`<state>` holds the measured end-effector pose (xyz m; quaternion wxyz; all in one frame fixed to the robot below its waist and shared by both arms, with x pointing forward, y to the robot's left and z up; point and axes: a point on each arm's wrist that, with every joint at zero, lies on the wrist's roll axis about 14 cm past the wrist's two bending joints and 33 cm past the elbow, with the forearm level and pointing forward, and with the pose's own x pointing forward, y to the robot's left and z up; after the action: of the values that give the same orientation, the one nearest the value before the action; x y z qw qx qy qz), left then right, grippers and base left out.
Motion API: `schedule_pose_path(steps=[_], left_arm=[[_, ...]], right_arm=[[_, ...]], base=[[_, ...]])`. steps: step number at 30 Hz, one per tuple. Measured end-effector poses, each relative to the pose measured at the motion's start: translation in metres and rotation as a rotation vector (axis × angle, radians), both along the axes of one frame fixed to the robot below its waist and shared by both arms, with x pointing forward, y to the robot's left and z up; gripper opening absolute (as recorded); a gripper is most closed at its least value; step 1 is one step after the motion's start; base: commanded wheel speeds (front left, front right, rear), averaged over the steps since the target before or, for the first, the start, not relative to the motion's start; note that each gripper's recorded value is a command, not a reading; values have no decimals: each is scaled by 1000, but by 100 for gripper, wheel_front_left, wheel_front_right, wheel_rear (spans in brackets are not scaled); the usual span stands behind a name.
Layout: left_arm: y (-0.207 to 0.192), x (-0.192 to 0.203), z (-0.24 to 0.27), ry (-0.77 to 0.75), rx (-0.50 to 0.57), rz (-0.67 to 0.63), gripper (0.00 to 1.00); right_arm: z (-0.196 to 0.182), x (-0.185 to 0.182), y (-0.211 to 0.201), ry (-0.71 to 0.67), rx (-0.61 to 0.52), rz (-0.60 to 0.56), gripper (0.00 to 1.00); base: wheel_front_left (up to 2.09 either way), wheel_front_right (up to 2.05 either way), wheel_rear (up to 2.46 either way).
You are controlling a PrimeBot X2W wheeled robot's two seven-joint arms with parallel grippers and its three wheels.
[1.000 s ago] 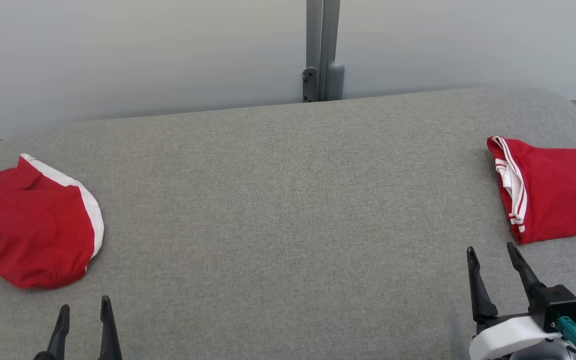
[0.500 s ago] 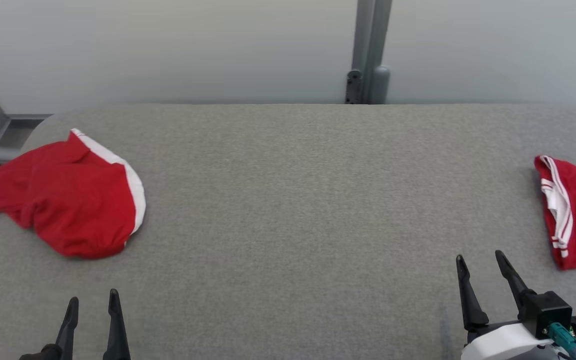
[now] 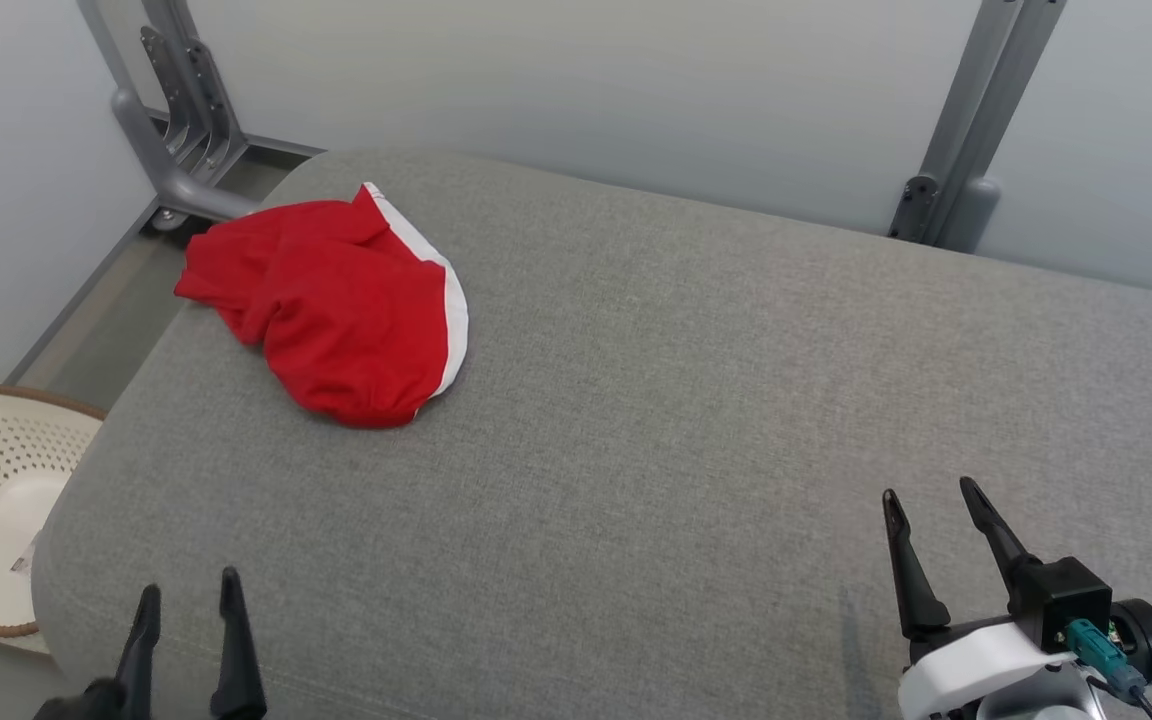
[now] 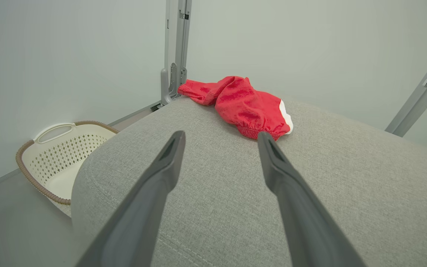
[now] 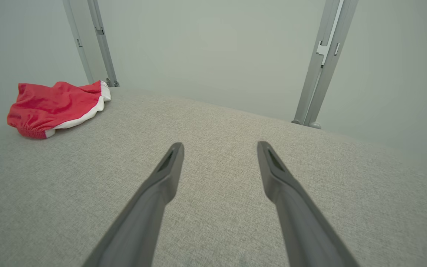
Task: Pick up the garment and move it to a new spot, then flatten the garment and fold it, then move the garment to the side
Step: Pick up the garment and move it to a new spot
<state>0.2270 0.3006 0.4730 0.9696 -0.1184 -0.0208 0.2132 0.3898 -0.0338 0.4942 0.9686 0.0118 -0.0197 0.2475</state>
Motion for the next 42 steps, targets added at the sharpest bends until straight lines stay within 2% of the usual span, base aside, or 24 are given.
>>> schedule_pose_path(steps=[7, 12, 15, 18, 21, 23, 26, 27, 28, 30, 35, 42], left_arm=[[-4, 72, 33, -78, 21, -128, 100], [0, 140, 24, 72, -16, -257, 100], [13, 178, 22, 138, -50, -270, 100], [22, 199, -14, 279, -136, -257, 100], [38, 206, -56, 415, -174, -210, 100], [45, 207, -81, 485, -208, -173, 100], [34, 207, -119, 583, -277, -170, 100], [30, 209, -126, 602, -282, -181, 16], [32, 211, -131, 619, -282, -177, 0], [31, 215, -138, 643, -271, -190, 0], [19, 235, -128, 586, -236, -239, 0], [-41, 273, -55, 367, -127, -480, 0]], right_arm=[[6, 31, 22, -57, -35, 43, 100], [3, 62, 34, -88, -40, 56, 100], [0, 80, 46, -105, -37, 78, 100], [-13, 94, 56, -93, -25, 100, 100], [-33, 101, 60, -59, -19, 111, 100], [-46, 105, 55, -32, -17, 102, 100], [-61, 108, 39, 4, -18, 61, 100], [-66, 109, 32, 14, -23, 45, 100], [-70, 110, 25, 25, -28, 26, 100], [-78, 108, 11, 49, -41, -5, 100], [-83, 99, -7, 82, -46, -46, 100], [-65, 79, -12, 93, 8, -60, 100]], base=[[0, 0, 0], [0, 0, 0], [0, 0, 0], [0, 0, 0], [0, 0, 0], [0, 0, 0], [0, 0, 0], [0, 0, 0], [0, 0, 0], [0, 0, 0], [0, 0, 0], [0, 0, 0]])
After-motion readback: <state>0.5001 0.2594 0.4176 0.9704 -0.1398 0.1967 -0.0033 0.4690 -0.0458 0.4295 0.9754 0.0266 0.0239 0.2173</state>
